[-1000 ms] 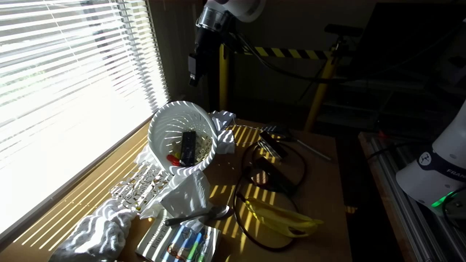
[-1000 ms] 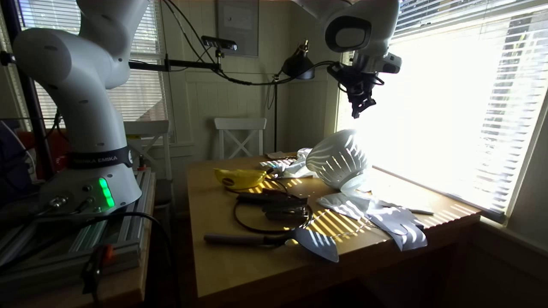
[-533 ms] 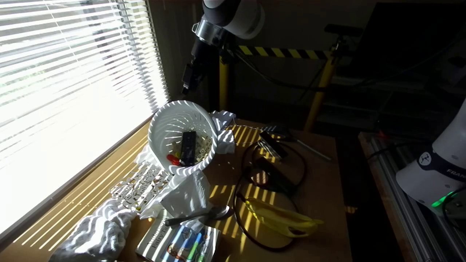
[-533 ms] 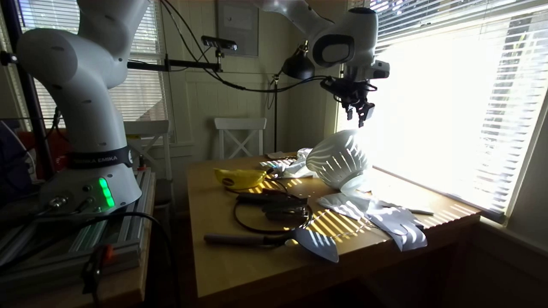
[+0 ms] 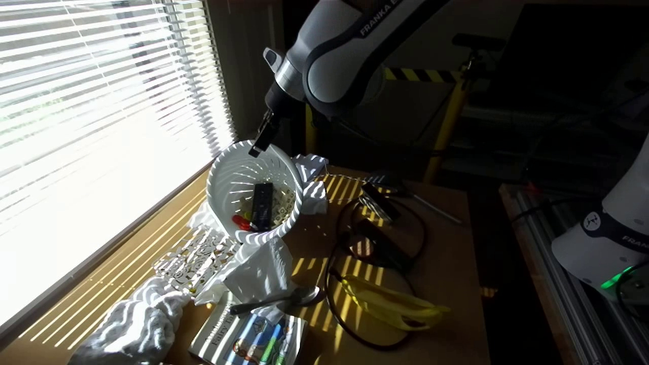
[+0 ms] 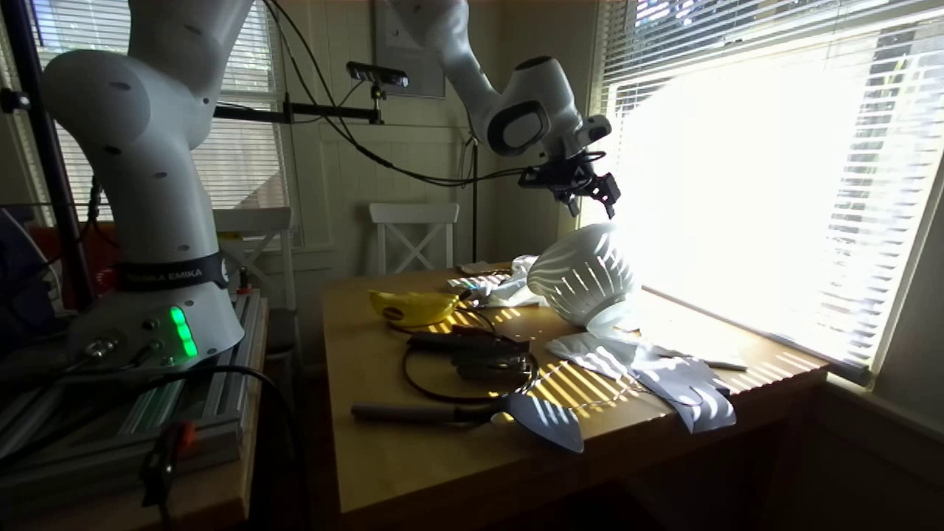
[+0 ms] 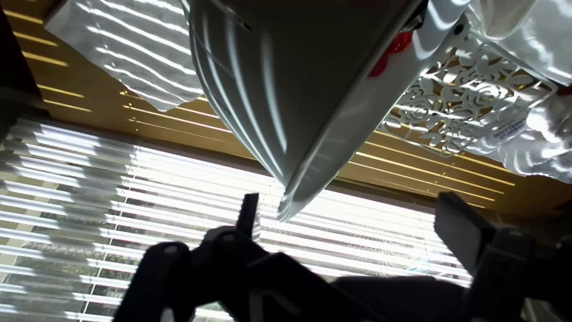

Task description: Empty the contents in the white bowl

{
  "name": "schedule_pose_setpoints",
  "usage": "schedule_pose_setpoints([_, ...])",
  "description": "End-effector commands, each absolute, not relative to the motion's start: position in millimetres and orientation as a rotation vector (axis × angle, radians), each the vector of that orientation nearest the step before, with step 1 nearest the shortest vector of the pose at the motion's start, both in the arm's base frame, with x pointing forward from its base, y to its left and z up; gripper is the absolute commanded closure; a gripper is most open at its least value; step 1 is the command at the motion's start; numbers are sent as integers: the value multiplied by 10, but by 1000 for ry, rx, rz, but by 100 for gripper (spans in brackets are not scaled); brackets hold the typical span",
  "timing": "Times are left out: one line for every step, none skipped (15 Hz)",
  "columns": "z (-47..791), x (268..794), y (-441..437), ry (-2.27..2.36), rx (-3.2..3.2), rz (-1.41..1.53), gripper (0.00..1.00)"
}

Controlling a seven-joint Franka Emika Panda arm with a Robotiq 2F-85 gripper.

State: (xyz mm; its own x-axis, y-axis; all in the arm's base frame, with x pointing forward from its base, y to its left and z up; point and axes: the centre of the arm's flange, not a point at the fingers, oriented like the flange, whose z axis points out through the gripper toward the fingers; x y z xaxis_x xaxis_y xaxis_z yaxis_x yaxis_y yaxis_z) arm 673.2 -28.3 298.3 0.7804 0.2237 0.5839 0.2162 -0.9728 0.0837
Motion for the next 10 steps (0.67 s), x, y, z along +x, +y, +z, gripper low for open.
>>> schedule_pose_setpoints([3062, 6569, -60, 475, 2739, 1017, 0])
schedule_pose_setpoints([3086, 6576, -33, 496, 2674, 1050, 0])
schedule_pose_setpoints([3175, 6583, -37, 432, 2625, 1138, 0])
schedule_pose_setpoints([3064, 6660, -188, 473, 2716, 1082, 0])
schedule_pose_setpoints([3136, 6664, -183, 463, 2671, 1123, 0])
schedule_pose_setpoints([3176, 6666, -163, 461, 2650, 1143, 0])
schedule_pose_setpoints([3096, 6669, -197, 437, 2603, 1080, 0])
schedule_pose_setpoints([3045, 6699, -226, 396, 2545, 1055, 0])
schedule_pose_setpoints([2993, 6746, -288, 393, 2507, 1008, 0])
schedule_pose_setpoints([2952, 6768, -370, 371, 2483, 962, 0])
